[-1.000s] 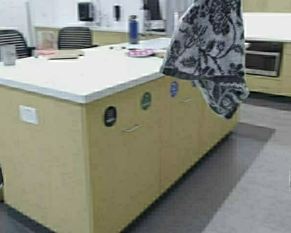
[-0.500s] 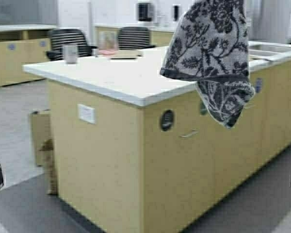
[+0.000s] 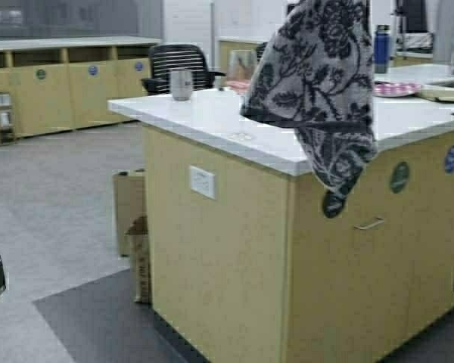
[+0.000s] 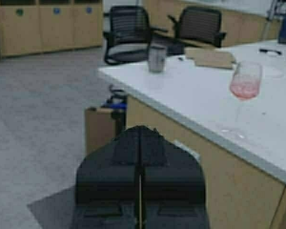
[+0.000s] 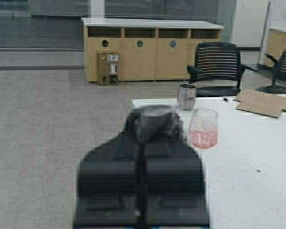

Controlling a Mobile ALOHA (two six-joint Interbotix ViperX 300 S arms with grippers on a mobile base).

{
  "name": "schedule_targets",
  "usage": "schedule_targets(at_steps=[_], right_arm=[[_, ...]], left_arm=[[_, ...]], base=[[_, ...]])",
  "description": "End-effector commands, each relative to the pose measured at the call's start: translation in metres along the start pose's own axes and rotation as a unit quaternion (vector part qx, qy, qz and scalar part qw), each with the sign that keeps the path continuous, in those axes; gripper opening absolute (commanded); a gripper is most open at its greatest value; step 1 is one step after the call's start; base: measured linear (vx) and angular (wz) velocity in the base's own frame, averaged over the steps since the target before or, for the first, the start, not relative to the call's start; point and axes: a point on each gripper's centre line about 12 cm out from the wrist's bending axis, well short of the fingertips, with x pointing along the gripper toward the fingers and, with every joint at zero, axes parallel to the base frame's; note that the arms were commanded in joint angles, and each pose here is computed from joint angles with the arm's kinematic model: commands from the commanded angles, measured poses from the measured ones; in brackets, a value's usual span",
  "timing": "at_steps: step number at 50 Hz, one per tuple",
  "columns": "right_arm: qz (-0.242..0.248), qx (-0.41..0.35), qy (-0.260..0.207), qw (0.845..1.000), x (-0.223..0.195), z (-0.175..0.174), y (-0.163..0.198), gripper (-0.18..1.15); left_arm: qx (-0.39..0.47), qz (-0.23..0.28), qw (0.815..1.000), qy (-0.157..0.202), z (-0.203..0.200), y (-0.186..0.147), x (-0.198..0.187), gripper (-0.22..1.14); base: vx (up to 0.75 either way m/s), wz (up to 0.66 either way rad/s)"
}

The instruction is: Get the cloth and wipe up the spill under the wine glass

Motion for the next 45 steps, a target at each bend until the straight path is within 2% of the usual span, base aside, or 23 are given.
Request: schedule_targets(at_steps=[1,6,12,18,28,45], right_arm=[[-0.002,0.001,-0.018,1.0,0.002,0.009,-0.001,0.07],[-0.002,0.0,-0.02,1.0,0.0,0.011,-0.001,0.07],[-0.002,-0.001,-0.023,1.0,0.001,0.013,-0.001,0.07],[-0.002,-0.001,-0.024,1.0,0.001,0.014,-0.001,0.07],[-0.002,-0.001,-0.031,1.0,-0.002,0.018,-0.001,0.07],[-0.002,-0.002,-0.042,0.999,0.0,0.023,-0.002,0.07]], left_arm=[[0.003,-0.01,1.0,0.009,0.003,-0.004,0.02,0.03],[0.006,-0.049,0.999,0.02,0.002,-0.021,0.038,0.03],[0.02,-0.11,0.994,0.014,0.003,-0.05,0.061,0.02],[0.018,-0.149,0.989,0.014,-0.006,-0.074,0.083,0.02],[0.009,-0.172,0.985,0.02,-0.031,-0.091,0.101,0.02],[0.005,-0.191,0.98,0.053,-0.089,-0.106,0.117,0.02]], base=[[0.17,0.25],[0.18,0.25],[0.19,0.23],[0.19,0.2],[0.2,0.15],[0.2,-0.01]])
